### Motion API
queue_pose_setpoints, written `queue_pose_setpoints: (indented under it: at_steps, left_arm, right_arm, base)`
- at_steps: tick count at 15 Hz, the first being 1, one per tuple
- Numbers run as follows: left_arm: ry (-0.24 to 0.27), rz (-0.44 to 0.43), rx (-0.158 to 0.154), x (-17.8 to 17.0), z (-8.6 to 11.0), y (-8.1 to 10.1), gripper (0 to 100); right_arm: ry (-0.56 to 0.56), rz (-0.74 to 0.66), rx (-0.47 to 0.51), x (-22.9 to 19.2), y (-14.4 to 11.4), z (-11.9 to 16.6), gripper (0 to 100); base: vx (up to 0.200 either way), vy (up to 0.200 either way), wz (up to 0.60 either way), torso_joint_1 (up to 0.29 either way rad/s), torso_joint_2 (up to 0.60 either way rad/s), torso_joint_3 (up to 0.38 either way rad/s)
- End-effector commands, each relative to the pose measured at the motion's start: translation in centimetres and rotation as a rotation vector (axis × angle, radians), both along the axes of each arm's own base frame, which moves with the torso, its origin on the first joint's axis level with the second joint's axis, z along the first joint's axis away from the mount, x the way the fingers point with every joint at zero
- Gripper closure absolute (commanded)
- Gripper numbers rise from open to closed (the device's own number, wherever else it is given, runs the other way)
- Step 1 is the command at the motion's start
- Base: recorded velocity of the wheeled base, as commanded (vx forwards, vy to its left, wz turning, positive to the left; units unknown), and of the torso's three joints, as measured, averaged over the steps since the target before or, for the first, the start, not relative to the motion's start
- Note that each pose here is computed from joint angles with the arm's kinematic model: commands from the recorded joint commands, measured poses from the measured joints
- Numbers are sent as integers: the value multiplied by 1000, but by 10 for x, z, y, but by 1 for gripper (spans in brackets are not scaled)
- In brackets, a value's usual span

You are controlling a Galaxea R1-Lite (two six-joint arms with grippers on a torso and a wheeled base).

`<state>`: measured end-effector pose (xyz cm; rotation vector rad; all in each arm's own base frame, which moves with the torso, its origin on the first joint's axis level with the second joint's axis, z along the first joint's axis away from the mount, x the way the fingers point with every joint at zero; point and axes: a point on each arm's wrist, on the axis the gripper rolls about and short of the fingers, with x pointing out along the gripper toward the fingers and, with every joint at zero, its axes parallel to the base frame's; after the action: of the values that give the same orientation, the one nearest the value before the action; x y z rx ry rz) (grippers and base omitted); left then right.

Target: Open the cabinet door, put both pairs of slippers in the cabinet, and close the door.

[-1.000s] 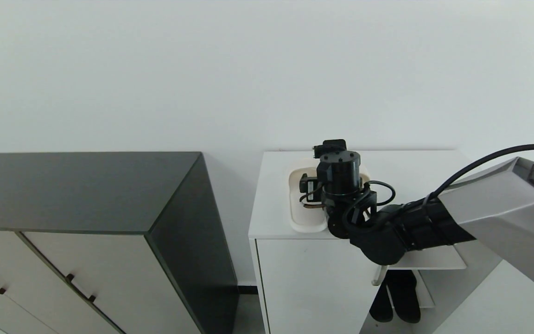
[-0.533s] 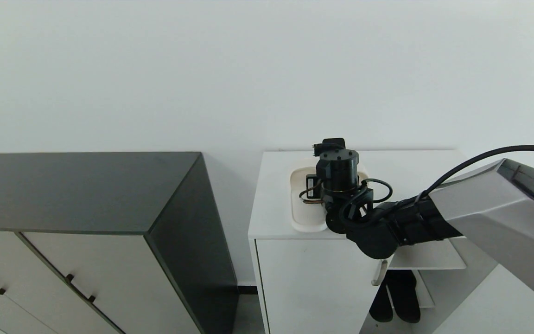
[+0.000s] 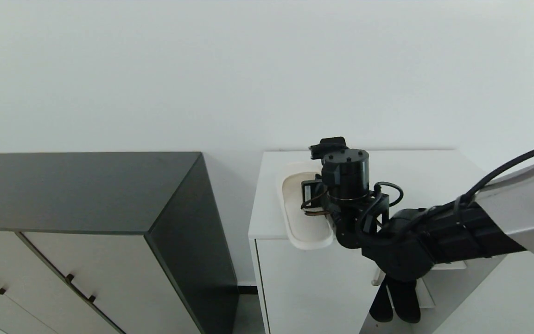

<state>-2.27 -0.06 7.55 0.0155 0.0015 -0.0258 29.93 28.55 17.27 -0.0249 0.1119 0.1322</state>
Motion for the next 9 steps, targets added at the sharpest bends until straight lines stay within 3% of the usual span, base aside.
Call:
queue_pose_setpoints:
  at_steps: [1,5,9]
  left_arm:
    - [0,0,0,0,0,0,100]
    - [0,-2,0,0,0,0,100]
    - [0,0,0,0,0,0,100]
  right_arm:
    - [21,151,15,-44,-30,17,100]
    - [13,218,22,-77,-70,20,100]
    - [9,235,26,-79,-71,22,100]
  base:
    - [0,0,0,0,0,0]
    - [0,0,0,0,0,0]
    - [0,0,0,0,0,0]
